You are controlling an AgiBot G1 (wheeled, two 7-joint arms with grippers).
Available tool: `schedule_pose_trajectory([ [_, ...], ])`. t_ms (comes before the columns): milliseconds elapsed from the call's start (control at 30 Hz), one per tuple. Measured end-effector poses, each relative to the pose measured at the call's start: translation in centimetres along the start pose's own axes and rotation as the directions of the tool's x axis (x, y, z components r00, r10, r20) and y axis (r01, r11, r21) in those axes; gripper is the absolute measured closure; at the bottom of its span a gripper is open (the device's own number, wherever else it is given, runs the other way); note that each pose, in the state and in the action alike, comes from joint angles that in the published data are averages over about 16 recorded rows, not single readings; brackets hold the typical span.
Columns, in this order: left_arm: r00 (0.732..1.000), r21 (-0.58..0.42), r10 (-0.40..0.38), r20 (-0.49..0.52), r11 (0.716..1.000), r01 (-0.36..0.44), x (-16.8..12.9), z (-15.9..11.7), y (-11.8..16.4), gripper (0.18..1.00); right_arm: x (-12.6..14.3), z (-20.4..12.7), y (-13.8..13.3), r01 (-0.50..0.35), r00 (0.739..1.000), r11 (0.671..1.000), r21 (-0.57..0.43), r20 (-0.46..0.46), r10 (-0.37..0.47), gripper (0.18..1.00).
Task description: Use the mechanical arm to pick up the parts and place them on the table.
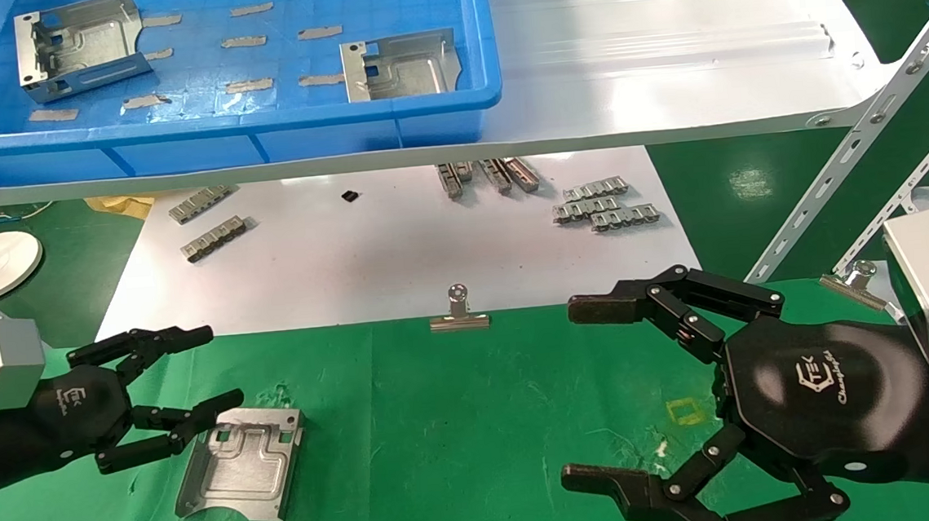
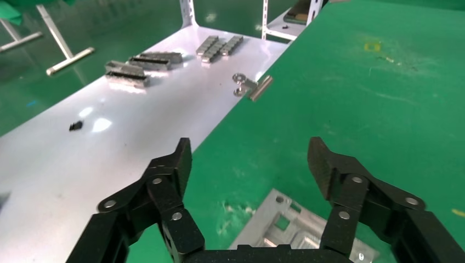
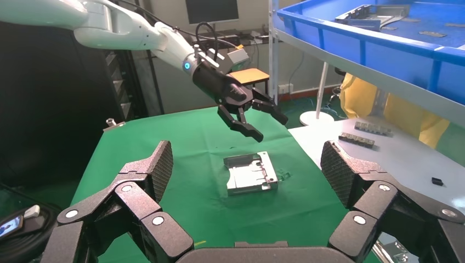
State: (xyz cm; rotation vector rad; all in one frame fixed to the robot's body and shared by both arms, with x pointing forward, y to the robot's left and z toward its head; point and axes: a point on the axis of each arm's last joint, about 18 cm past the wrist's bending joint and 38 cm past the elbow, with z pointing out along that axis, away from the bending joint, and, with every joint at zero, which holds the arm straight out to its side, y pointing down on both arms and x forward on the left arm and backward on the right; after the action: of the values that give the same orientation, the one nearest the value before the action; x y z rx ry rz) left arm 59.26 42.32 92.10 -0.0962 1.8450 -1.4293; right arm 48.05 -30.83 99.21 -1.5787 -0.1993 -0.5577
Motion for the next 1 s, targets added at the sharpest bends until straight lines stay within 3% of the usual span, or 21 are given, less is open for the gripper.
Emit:
schedule_pose_trajectory([
  [367, 0.999, 0.020, -0.033, 0.009, 0.999, 0.033, 0.1, -0.1, 0.0, 0.285, 0.0, 0.0, 0.0, 0.000, 1.000, 1.000, 0.000, 0.000, 0.000, 0.179],
  [567, 0.999, 0.038, -0.032, -0.013, 0.999, 0.033, 0.4, 0.4, -0.7, 0.222, 0.0, 0.0, 0.0, 0.000, 1.000, 1.000, 0.000, 0.000, 0.000, 0.179],
  [1000, 0.994, 0.120, -0.053, -0.094, 0.991, 0.064, 1.9, 1.9, -3.5, 0.183, 0.0, 0.0, 0.0, 0.000, 1.000, 1.000, 0.000, 0.000, 0.000, 0.179],
])
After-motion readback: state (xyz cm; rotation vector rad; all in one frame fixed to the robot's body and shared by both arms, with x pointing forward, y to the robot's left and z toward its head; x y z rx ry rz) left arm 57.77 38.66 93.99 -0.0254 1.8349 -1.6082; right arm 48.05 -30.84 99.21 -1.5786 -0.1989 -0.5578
